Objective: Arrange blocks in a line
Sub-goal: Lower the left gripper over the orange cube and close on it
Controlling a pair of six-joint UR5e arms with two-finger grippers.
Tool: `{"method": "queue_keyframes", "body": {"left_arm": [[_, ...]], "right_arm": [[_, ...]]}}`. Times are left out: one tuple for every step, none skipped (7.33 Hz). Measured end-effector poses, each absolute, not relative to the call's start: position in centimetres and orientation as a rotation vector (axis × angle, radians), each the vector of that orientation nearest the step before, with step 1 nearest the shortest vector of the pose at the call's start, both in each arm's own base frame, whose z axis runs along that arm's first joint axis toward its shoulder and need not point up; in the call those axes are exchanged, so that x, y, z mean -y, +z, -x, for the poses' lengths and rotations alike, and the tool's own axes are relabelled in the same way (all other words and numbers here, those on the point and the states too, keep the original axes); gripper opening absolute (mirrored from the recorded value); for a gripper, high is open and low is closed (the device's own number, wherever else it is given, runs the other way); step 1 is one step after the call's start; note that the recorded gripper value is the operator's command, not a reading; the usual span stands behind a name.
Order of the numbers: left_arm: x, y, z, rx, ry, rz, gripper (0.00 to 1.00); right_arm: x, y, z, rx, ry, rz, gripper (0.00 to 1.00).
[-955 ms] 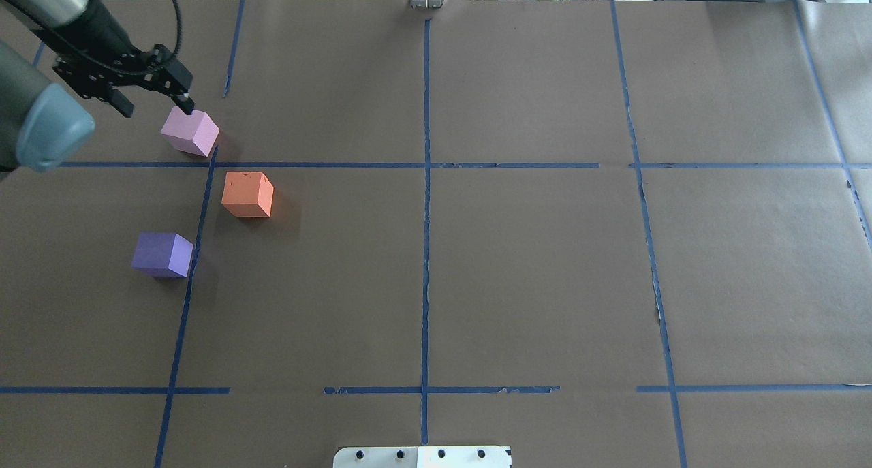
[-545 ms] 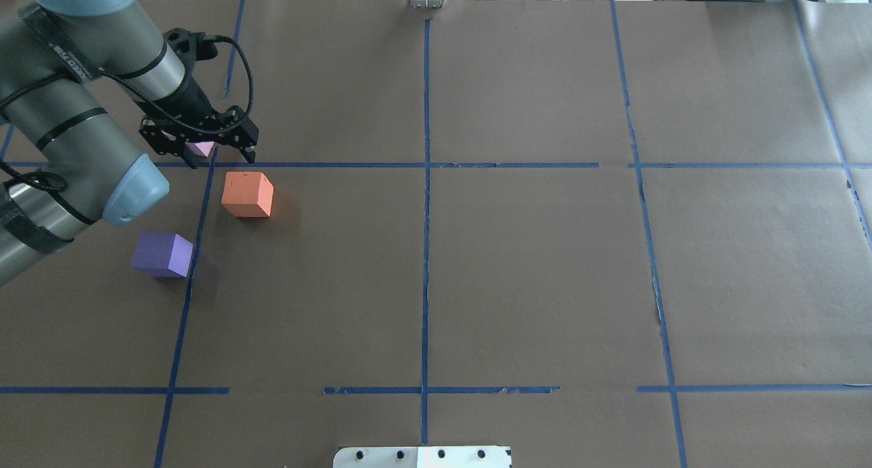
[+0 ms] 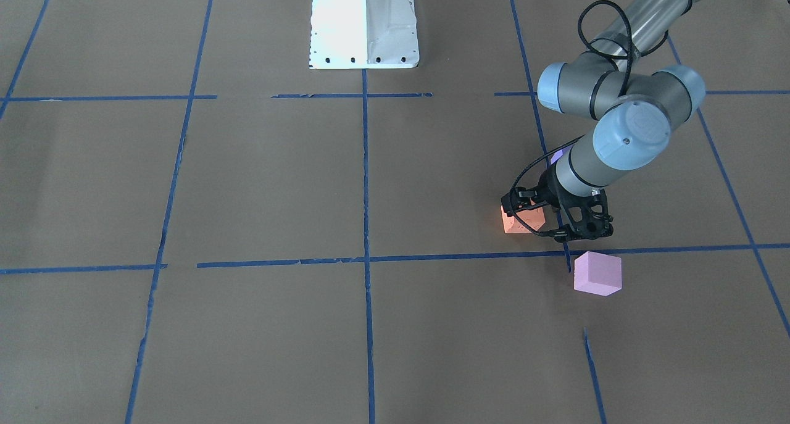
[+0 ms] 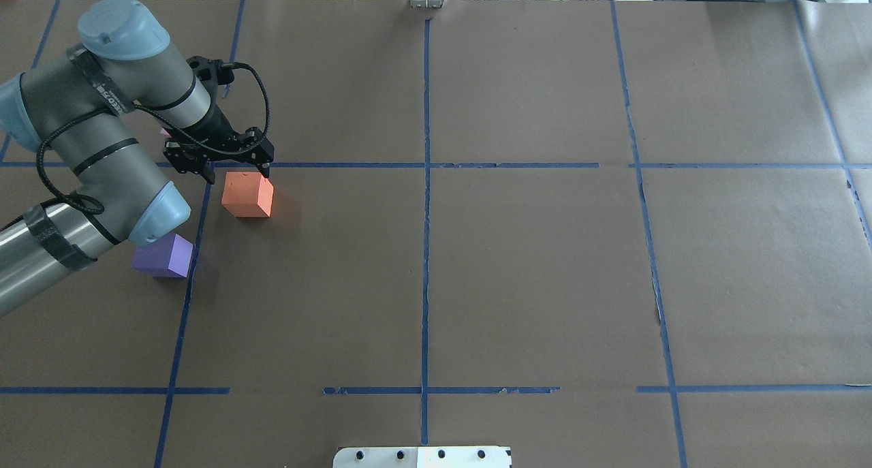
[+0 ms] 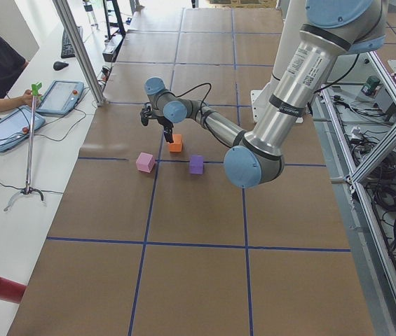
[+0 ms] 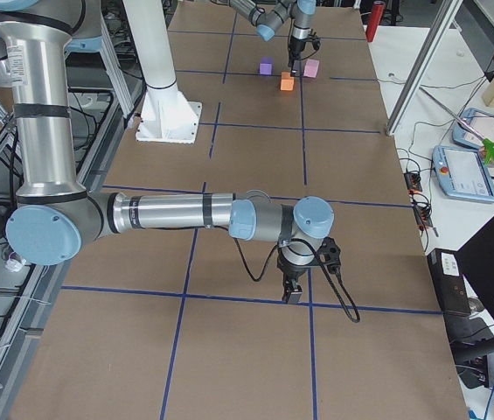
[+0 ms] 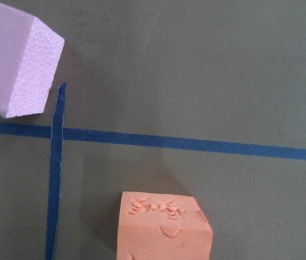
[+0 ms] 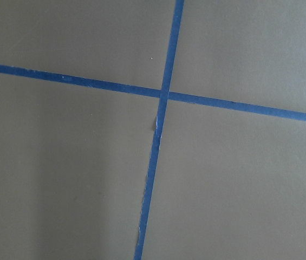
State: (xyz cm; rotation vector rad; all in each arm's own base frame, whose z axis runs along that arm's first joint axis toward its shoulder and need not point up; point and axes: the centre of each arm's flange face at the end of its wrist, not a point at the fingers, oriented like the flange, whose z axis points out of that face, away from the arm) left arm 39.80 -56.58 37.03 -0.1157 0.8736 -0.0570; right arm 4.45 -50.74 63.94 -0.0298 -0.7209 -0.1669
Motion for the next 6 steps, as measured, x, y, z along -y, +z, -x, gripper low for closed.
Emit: {"method": "queue_keyframes", "body": {"left_arm": [[56.3,37.3,-40.5,-0.872,-0.055,0.111,1.0],[55.9,37.5,-41.2,-0.871,-0.049,0.111,1.0],[55.5,37.8,-41.7,-0.869,-0.041,0.115,1.0],[55.3,38.2,-42.1,-0.865,-0.037,0.114,1.0],[55.1,38.5,-42.4,-0.86,-0.035,0.109,1.0],[55.0,38.8,-42.7,-0.856,-0.033,0.103,1.0]], "right_arm": [[50.7,63.9,-4.4,0.721,-0.167,0.03,1.0],[50.7,63.9,-4.4,0.721,-0.167,0.03,1.0],[50.7,63.9,-4.4,0.721,-0.167,0.03,1.0],[50.7,63.9,-4.4,0.721,-0.167,0.03,1.0],[50.7,63.9,-4.4,0.721,-0.167,0.029,1.0],[50.7,63.9,-4.4,0.721,-0.167,0.029,1.0]]}}
